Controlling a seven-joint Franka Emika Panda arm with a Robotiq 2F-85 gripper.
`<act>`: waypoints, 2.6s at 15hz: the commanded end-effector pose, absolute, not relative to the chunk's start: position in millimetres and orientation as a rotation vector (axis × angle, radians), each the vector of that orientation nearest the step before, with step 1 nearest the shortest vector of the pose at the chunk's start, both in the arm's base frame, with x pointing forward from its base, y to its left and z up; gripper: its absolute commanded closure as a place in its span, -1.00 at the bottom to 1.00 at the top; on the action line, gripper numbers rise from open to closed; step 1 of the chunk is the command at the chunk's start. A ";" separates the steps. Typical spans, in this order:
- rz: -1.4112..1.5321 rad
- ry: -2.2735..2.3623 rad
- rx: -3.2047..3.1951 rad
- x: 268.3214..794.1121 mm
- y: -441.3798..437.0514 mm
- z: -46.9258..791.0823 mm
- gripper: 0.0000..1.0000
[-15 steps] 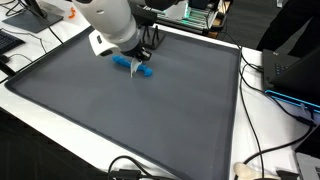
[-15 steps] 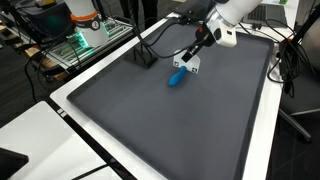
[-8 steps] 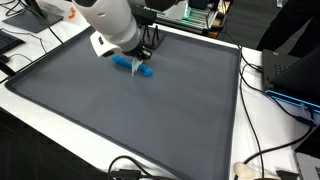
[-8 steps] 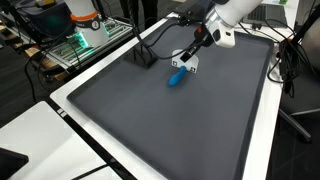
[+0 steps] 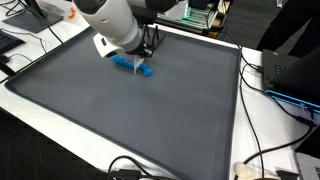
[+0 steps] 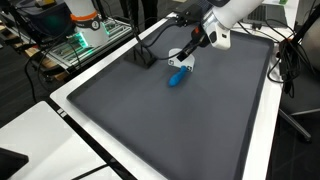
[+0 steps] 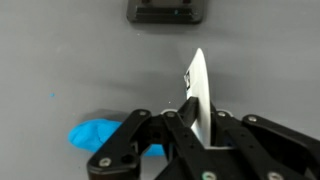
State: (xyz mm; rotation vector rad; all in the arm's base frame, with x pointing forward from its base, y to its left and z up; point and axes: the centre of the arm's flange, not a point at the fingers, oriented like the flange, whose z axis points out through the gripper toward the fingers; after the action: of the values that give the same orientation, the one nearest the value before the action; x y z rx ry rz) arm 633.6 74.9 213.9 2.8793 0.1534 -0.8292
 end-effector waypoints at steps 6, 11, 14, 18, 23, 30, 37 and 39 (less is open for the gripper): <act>-0.759 0.142 2.920 625.4 69.7 229.3 0.96; -0.750 0.141 2.927 624.6 66.9 247.4 0.96; -0.726 0.139 2.930 626.7 61.1 256.6 0.96; -0.720 0.115 2.925 633.5 52.7 263.2 0.96; -0.735 0.096 2.919 643.1 44.1 256.3 0.96; -0.712 0.069 2.921 650.7 43.0 249.5 0.96; -0.689 0.045 2.907 656.4 42.0 242.4 0.96; -0.680 0.039 2.907 658.4 41.6 241.5 0.96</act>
State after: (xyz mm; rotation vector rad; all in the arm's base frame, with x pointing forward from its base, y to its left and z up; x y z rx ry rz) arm 652.5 43.5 247.0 2.9203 0.0626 -0.7035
